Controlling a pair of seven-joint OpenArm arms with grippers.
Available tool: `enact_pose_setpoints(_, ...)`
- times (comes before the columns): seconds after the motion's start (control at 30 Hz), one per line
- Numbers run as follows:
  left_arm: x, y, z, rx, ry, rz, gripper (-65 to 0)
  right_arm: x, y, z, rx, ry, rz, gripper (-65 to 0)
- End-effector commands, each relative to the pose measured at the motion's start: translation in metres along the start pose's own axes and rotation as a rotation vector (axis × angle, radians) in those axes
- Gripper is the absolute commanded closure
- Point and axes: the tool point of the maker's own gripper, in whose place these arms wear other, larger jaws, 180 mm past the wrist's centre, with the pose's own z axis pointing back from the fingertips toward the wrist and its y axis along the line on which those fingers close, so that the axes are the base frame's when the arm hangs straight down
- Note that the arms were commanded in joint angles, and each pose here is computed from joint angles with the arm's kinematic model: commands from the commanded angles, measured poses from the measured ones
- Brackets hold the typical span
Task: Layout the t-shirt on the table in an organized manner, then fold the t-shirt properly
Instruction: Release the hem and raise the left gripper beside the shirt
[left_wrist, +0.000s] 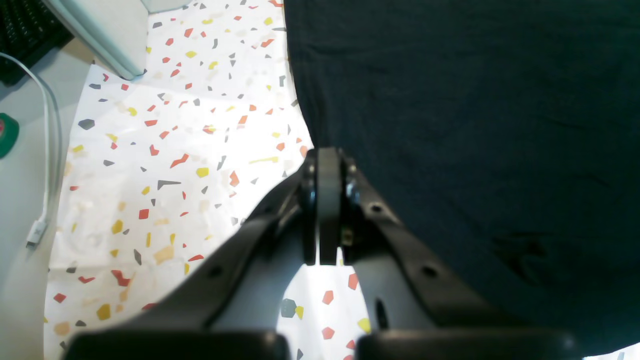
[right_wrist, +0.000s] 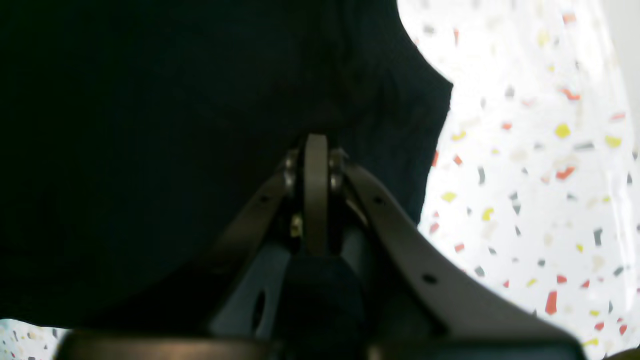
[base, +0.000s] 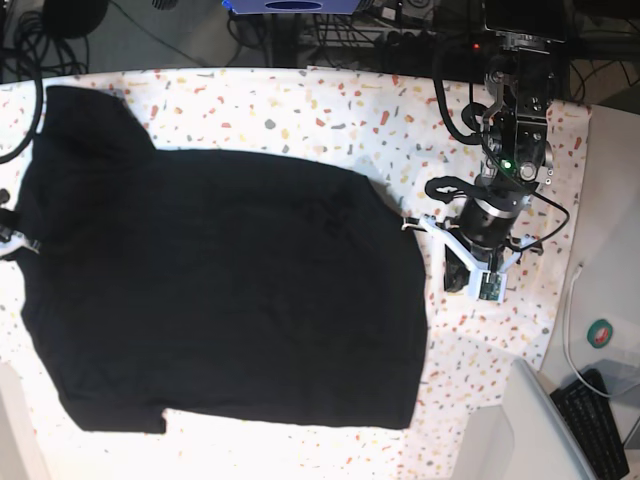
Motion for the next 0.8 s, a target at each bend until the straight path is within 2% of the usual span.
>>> enact_pose_setpoints(0.0, 0.016, 0.002, 0.0, 0.004, -0.05, -0.006, 0.0, 0.021, -0.003, 0.006, -0.004, -0.059, 0.02, 0.0)
enact_pose_setpoints(0.27, 0.011, 0.001, 0.002, 0.001, -0.043, -0.006, 0.0, 0.015, 0.004, 0.004, 0.012, -0.055, -0.007, 0.0)
enact_pose_setpoints(0.37, 0.033, 0.005, 0.0, 0.009, -0.093, -0.013, 0.0, 0.027, 0.006, 0.006, 0.017, -0.081, 0.001, 0.0)
enact_pose_setpoints(0.47, 0.094, 0.004, 0.009, 0.011, -0.23, -0.034, 0.0, 0.071, 0.012, 0.032, 0.022, -0.204, 0.063, 0.0)
enact_pose_setpoints(0.57, 0.152, 0.004, 0.025, 0.018, -0.326, -0.044, 0.0, 0.122, 0.018, 0.084, 0.02, -0.402, 0.097, 0.0)
enact_pose_setpoints(0.63, 0.176, 0.004, 0.032, 0.024, -0.362, -0.043, 0.0, 0.147, 0.019, 0.118, 0.007, -0.523, 0.105, 0.0)
enact_pose_setpoints(0.7, 0.19, 0.001, 0.033, 0.022, -0.389, -0.016, 0.0, 0.158, 0.008, 0.134, -0.019, -0.574, 0.089, 0.0)
enact_pose_setpoints(0.77, 0.183, -0.002, 0.027, 0.014, -0.366, -0.021, 0.0, 0.155, -0.005, 0.131, -0.047, -0.558, 0.061, 0.0)
